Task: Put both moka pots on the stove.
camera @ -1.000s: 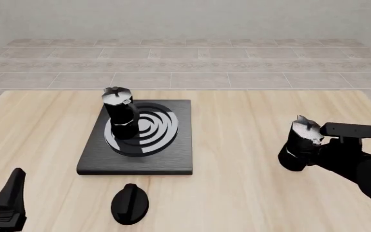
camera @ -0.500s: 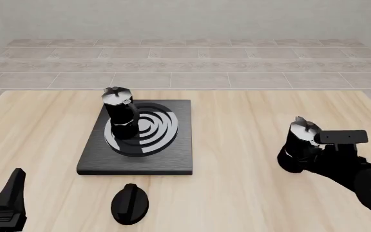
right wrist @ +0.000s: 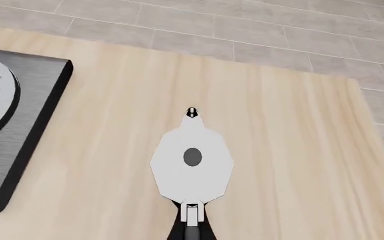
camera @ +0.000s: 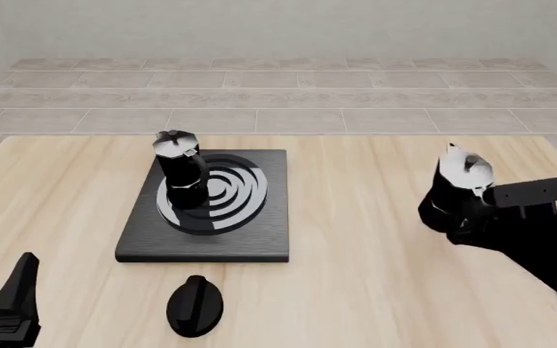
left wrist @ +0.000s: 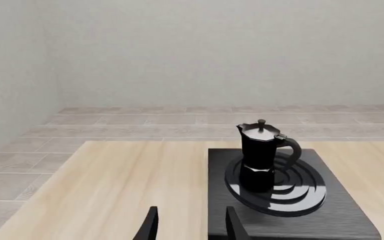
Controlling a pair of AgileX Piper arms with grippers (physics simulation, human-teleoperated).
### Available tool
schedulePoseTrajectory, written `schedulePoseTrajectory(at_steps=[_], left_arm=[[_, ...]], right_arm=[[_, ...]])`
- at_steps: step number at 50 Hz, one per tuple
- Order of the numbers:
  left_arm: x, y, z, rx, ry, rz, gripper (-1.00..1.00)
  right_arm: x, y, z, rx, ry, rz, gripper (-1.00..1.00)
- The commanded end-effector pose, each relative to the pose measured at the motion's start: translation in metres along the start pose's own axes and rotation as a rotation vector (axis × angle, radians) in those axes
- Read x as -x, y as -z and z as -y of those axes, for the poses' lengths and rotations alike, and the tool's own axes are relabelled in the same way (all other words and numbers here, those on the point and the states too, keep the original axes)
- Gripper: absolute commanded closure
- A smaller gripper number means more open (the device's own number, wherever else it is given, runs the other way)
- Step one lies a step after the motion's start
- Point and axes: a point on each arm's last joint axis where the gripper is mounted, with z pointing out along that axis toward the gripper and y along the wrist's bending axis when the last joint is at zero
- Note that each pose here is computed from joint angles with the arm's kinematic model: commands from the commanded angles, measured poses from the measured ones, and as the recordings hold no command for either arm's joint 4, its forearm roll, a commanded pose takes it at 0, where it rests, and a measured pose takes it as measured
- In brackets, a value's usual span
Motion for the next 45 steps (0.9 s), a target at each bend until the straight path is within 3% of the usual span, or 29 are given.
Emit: schedulePoseTrajectory(at_steps=[1, 27, 45], left_arm=[[0.000, 0.000, 0.000, -0.001, -0.003, 0.000, -1.00], [0.001, 0.000, 0.000, 0.000, -0.008, 0.002, -1.00], [0.001, 0.000, 0.000, -0.001, -0.015, 0.003, -1.00]], right_arm=[[0.026, 0.016, -0.005, 0.020, 0.024, 0.121, 1.00], [0.066, -0.032, -0.055, 0.196, 0.073, 0.176, 1.00], [0.088, -0.055, -0.081, 0.263, 0.073, 0.185, 1.00]])
